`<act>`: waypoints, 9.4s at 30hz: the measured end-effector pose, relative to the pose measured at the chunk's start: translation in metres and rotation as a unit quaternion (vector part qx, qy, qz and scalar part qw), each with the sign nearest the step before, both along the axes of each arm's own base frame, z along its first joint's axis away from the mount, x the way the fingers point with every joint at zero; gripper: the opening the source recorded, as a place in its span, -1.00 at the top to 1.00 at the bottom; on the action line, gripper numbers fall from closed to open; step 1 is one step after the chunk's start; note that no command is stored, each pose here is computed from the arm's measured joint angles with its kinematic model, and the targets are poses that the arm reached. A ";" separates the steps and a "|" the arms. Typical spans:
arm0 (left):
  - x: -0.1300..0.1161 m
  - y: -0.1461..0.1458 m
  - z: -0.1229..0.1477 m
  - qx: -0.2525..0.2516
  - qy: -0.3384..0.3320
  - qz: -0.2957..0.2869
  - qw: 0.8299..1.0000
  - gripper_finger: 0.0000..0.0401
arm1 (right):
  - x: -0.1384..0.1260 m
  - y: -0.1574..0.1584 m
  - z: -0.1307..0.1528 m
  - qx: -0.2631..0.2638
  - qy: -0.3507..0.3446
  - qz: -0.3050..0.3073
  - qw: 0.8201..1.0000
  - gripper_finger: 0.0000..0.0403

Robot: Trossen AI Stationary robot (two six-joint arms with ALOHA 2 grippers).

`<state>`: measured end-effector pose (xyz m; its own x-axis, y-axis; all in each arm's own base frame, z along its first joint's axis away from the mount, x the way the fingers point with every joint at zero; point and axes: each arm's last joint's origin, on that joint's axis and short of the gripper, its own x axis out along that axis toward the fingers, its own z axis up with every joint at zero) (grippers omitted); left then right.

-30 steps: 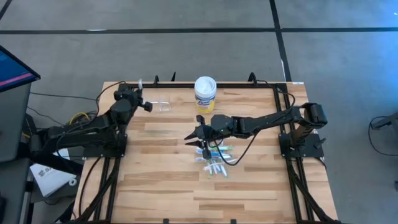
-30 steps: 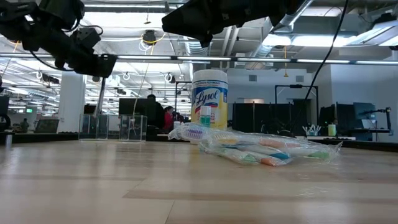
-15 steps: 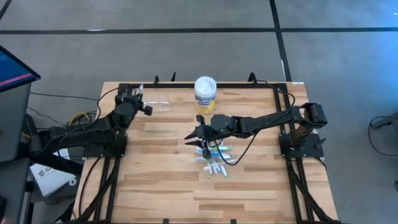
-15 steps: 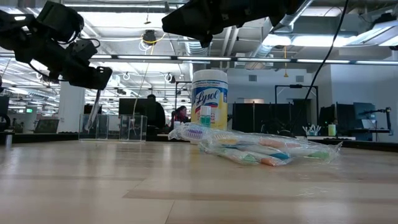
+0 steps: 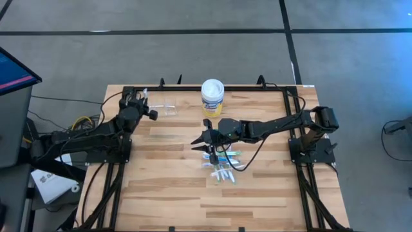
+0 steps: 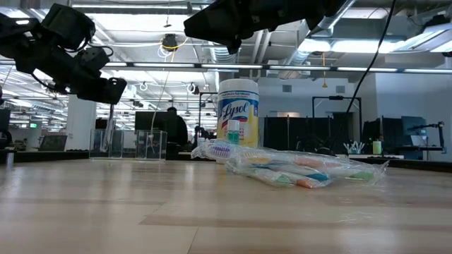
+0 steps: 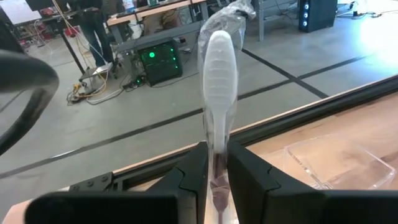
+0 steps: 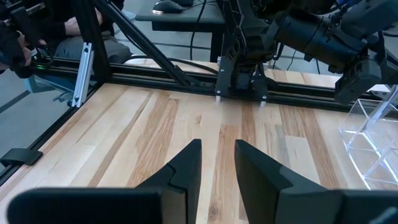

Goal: Pick & Place toothbrushing station
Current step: Put the violet toothbrush into the transparent organizer, then put the green toothbrush into the transparent organizer

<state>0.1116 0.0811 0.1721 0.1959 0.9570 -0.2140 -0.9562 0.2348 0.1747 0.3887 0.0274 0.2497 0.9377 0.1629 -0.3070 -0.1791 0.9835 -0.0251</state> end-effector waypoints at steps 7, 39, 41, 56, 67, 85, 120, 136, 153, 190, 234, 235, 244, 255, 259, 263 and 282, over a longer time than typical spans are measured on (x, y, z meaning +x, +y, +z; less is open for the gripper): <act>-0.001 0.000 -0.001 0.002 0.006 0.014 1.000 0.50 | 0.000 0.000 0.000 0.000 0.000 0.000 1.000 0.57; -0.017 -0.005 0.024 0.082 0.016 0.087 0.993 0.17 | 0.000 0.000 -0.001 0.000 0.004 0.000 1.000 0.57; -0.018 -0.005 0.029 0.095 0.003 0.088 0.992 0.17 | 0.000 0.000 -0.001 0.000 0.004 0.000 1.000 0.57; -0.012 -0.013 0.044 0.126 -0.085 -0.035 0.988 0.19 | 0.000 0.000 -0.001 -0.001 0.004 0.000 1.000 0.57; 0.009 -0.036 0.043 0.087 -0.146 -0.305 0.937 0.28 | -0.002 0.000 -0.004 -0.002 0.025 0.000 1.000 0.57; 0.050 -0.089 0.014 -0.046 -0.125 -0.540 0.831 0.38 | -0.017 0.003 -0.031 -0.009 0.186 0.003 0.982 0.57; 0.071 -0.113 -0.002 -0.070 -0.139 -0.583 0.798 0.42 | -0.021 -0.012 -0.090 -0.023 0.351 -0.025 0.936 0.57; 0.071 -0.113 -0.001 -0.072 -0.142 -0.582 0.797 0.42 | -0.024 -0.020 -0.092 -0.030 0.370 -0.026 0.928 0.57; 0.071 -0.113 -0.002 -0.073 -0.142 -0.582 0.797 0.42 | -0.030 -0.013 -0.095 -0.023 0.396 -0.005 0.918 0.57; 0.071 -0.113 -0.002 -0.078 -0.147 -0.580 0.797 0.42 | 0.000 -0.006 -0.036 -0.074 0.255 0.001 0.964 1.00; 0.067 -0.109 0.034 0.110 -0.220 -0.549 0.799 0.19 | 0.014 -0.019 0.046 -0.038 -0.071 -0.039 0.996 1.00; 0.067 -0.109 0.034 0.111 -0.222 -0.547 0.799 0.17 | 0.014 -0.019 0.046 -0.037 -0.075 -0.040 0.996 1.00; 0.069 -0.106 0.046 0.128 -0.259 -0.534 0.794 0.07 | 0.015 -0.019 0.049 -0.037 -0.086 -0.040 0.995 1.00; 0.085 -0.110 0.050 0.132 -0.244 -0.539 0.795 0.07 | 0.015 -0.019 0.049 -0.036 -0.088 -0.040 0.995 1.00; 0.089 -0.111 0.055 0.134 -0.249 -0.538 0.794 0.07 | 0.015 -0.019 0.049 -0.036 -0.087 -0.040 0.995 1.00; 0.089 -0.111 0.056 0.136 -0.253 -0.538 0.793 0.11 | 0.015 -0.019 0.049 -0.036 -0.087 -0.040 0.995 1.00; 0.089 -0.111 0.056 0.135 -0.252 -0.537 0.794 0.95 | 0.014 -0.020 0.046 -0.037 -0.074 -0.040 0.996 1.00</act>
<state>0.2005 -0.0295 0.2279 0.9255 0.1773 0.3347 -0.1940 0.9808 0.0170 0.4032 0.0079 0.2956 0.9826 0.0680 -0.1730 -0.0893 0.9889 -0.1187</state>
